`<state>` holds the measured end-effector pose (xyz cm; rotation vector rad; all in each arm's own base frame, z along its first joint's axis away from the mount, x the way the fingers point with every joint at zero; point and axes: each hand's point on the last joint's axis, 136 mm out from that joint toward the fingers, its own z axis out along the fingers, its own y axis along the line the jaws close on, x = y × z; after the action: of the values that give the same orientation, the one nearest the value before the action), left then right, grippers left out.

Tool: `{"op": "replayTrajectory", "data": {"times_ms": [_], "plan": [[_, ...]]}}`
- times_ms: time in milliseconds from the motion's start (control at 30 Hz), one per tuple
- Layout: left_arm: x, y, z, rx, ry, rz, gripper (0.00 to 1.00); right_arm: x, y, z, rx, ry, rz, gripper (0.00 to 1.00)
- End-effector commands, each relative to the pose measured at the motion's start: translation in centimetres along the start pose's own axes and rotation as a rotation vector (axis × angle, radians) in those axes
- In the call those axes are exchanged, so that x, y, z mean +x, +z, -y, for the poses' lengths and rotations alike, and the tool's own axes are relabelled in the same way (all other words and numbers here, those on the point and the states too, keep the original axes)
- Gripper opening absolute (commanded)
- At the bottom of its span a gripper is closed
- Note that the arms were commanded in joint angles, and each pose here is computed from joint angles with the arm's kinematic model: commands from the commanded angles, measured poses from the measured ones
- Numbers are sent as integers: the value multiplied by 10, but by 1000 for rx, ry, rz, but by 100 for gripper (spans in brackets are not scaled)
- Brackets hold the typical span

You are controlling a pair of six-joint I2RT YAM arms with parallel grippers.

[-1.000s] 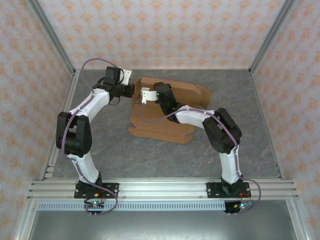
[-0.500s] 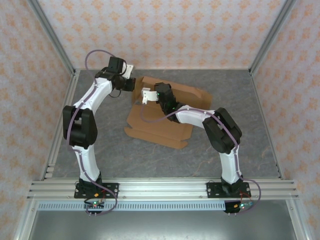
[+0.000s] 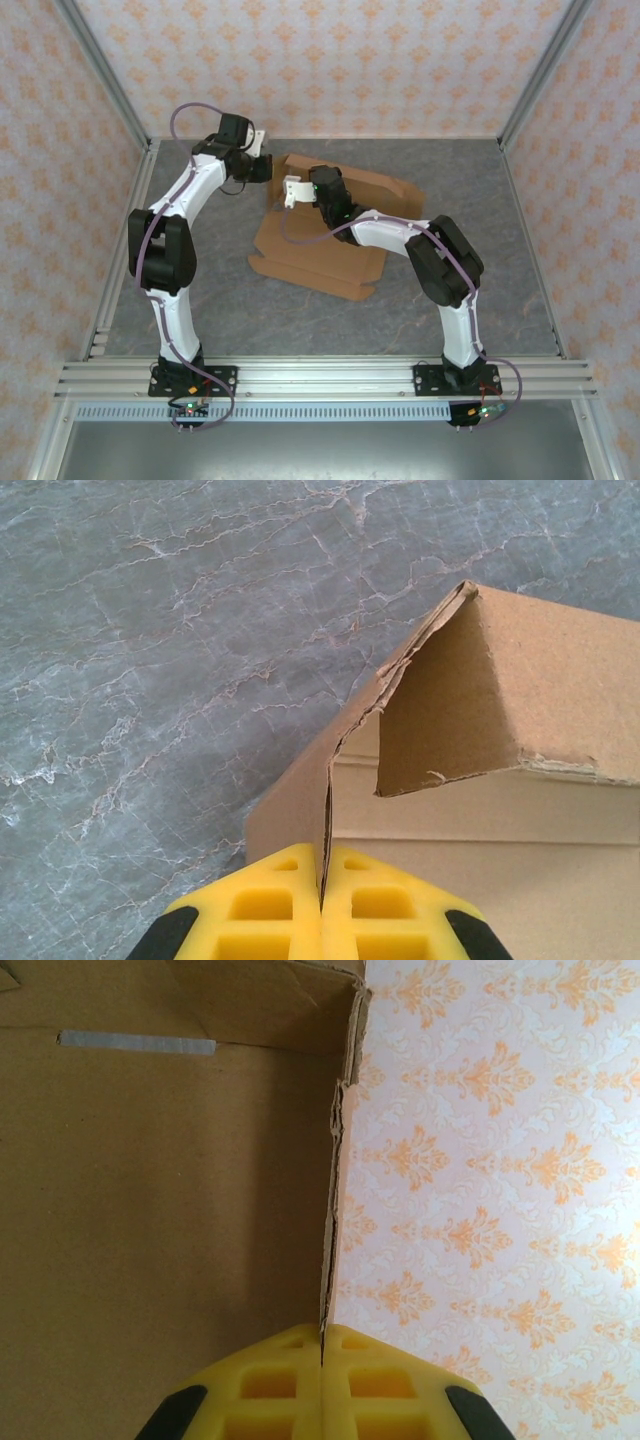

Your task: Fold the paper box

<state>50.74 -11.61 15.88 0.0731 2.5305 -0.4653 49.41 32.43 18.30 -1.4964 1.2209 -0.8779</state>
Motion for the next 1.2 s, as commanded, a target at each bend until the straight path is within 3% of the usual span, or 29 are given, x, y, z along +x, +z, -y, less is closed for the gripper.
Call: {"op": "replayTrajectory", "data": {"times_ms": [0, 633, 1167], "plan": [[7, -1, 12, 41, -49, 7, 0, -15, 0, -13, -47, -12, 28, 0], [30, -18, 27, 113, -147, 74, 6, -16, 1, -4, -29, 19, 1, 0], [58, -15, 36, 208, -87, 101, 31, -9, -2, 3, -21, 103, 29, 0]]}}
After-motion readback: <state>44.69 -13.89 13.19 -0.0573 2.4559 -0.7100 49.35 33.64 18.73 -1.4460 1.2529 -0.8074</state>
